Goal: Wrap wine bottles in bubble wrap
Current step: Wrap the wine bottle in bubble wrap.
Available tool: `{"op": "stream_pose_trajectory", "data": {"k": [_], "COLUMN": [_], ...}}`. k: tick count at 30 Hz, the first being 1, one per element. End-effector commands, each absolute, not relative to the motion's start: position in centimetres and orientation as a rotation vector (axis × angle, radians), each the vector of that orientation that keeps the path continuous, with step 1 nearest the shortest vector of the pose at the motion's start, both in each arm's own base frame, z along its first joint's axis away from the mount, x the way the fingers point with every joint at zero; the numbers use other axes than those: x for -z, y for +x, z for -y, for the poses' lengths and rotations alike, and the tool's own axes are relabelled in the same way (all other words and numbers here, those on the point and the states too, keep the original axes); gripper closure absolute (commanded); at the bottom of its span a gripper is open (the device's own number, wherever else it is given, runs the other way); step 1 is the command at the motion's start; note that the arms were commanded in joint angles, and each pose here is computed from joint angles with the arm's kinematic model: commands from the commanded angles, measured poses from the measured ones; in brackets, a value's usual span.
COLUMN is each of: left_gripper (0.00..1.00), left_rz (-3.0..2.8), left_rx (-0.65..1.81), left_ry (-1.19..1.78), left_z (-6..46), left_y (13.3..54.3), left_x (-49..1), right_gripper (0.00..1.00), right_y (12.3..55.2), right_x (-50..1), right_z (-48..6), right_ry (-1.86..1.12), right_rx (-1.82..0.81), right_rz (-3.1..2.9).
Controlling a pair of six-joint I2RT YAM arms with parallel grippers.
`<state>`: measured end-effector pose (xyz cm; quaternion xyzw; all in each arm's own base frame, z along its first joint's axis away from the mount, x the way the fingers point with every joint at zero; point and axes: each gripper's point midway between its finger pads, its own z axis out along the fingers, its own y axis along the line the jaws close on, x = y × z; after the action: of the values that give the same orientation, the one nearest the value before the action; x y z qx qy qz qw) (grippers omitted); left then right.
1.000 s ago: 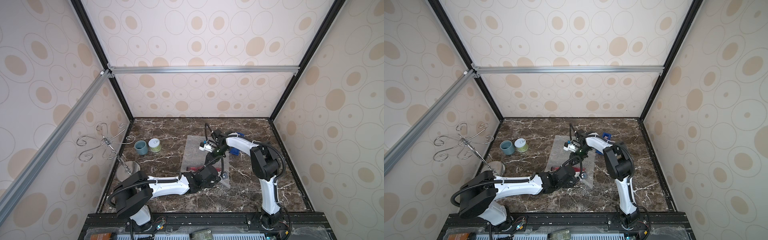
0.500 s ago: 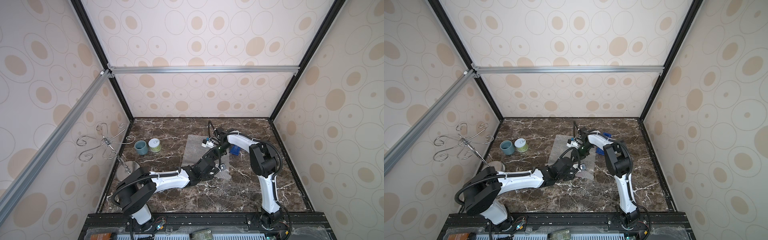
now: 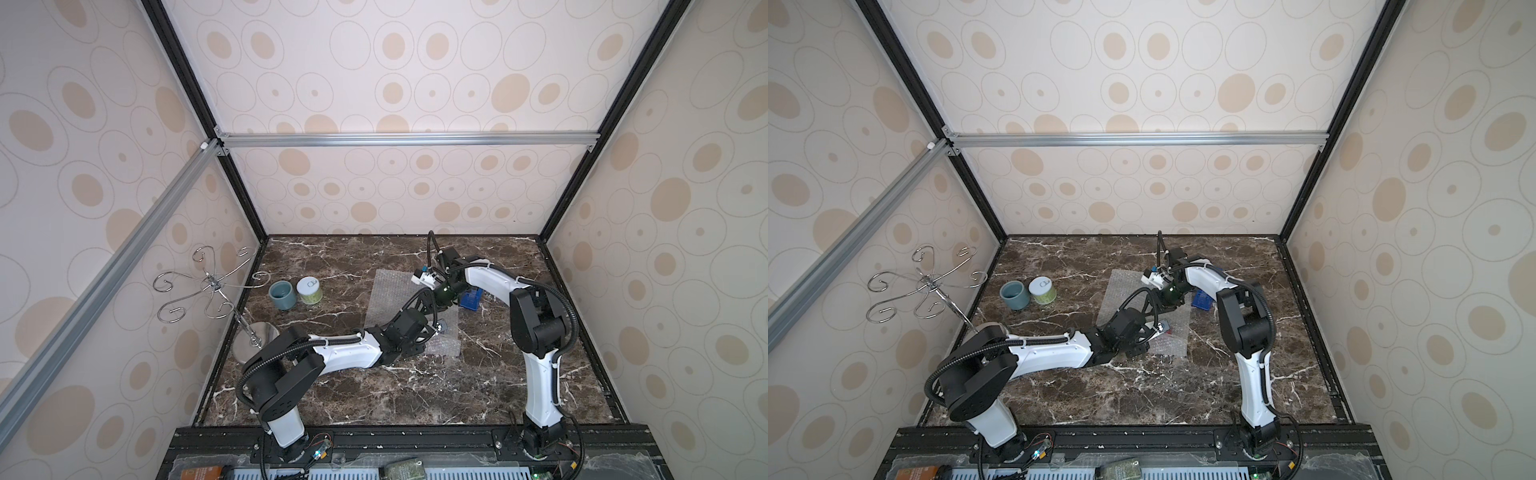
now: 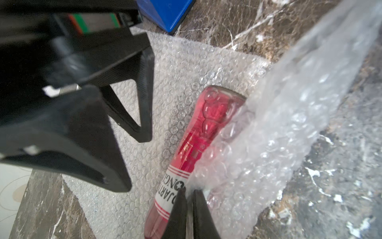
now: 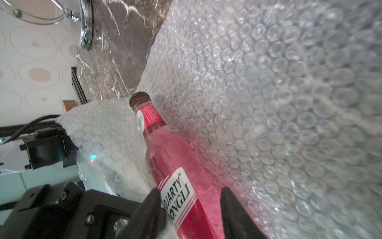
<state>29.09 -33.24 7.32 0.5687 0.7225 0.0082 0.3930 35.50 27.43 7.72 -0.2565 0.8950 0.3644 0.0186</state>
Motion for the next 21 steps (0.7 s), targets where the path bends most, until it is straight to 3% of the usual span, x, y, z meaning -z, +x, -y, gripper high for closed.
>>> {"op": "stream_pose_trajectory", "data": {"k": [1,11,21], "left_gripper": [0.91,0.97,0.87], "left_rz": [-1.796,-1.757,-1.921], "left_rx": [0.009,-0.009,0.021], "left_ry": [1.42,1.406,1.424], "left_z": [34.0,34.6,34.1], "left_y": [29.7,31.0,33.1], "left_x": [-9.6,-11.3,-6.5], "right_gripper": [0.53,0.57,0.45], "right_y": [35.9,36.4,37.1], "right_x": [-8.0,-8.3,-10.3], "right_z": [-26.9,-25.8,-23.2], "right_ry": [-0.758,-0.683,-0.487], "right_rx": [-1.083,-1.03,-1.008], "right_rz": [-2.81,-2.828,-2.757]}}
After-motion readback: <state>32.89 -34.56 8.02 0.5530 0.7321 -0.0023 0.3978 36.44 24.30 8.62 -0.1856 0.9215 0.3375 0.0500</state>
